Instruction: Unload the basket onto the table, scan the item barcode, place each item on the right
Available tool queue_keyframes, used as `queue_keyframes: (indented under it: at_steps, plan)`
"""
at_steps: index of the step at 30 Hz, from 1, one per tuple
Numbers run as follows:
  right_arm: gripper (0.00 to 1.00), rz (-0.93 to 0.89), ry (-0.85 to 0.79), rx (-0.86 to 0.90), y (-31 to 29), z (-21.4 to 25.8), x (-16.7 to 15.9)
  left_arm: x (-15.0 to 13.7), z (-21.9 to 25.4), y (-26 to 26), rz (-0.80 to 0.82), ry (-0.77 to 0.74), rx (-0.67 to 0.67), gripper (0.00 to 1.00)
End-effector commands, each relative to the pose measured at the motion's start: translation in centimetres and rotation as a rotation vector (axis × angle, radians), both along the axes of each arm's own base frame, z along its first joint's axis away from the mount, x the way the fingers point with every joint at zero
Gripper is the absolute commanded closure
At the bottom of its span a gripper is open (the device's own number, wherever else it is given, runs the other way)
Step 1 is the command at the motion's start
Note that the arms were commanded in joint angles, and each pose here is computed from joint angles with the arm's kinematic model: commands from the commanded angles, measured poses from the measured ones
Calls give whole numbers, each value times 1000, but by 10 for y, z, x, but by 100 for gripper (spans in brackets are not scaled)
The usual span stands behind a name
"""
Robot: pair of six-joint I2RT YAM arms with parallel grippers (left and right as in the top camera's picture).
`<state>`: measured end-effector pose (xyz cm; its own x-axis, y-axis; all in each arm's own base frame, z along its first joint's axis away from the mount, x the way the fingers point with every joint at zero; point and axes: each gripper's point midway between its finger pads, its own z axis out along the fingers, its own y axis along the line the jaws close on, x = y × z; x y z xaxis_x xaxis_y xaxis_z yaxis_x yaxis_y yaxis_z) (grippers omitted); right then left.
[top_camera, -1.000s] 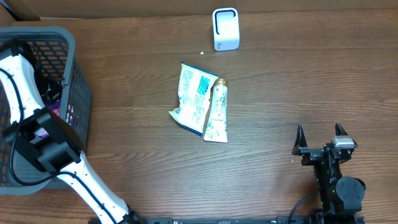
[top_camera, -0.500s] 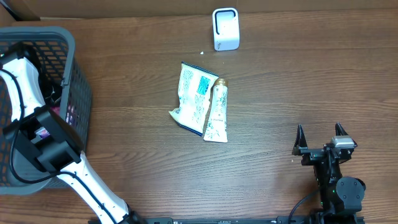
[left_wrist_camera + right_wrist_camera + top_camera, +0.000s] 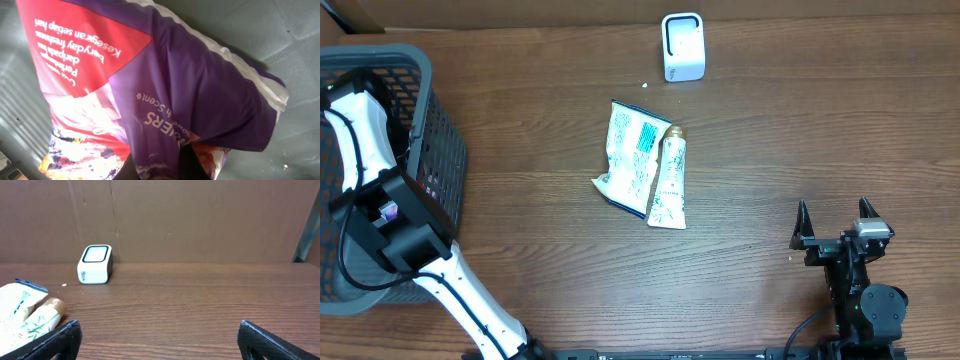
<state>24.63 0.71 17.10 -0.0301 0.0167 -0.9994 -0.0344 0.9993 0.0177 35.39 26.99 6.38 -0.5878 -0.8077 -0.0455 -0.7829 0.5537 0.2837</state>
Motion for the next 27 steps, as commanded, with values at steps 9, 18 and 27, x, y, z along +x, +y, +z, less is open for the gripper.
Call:
queue_keyframes:
  at_steps: [9,18,27]
  plan:
    - [0,-3,-6,-4,0,-1,0,25,33,-11,33,-161,-163,96]
    - [0,-3,-6,-4,0,-1,0,27,120,-3,12,-312,-38,96]
    - [0,-3,-6,-4,0,-1,0,-21,103,25,155,-154,23,3]
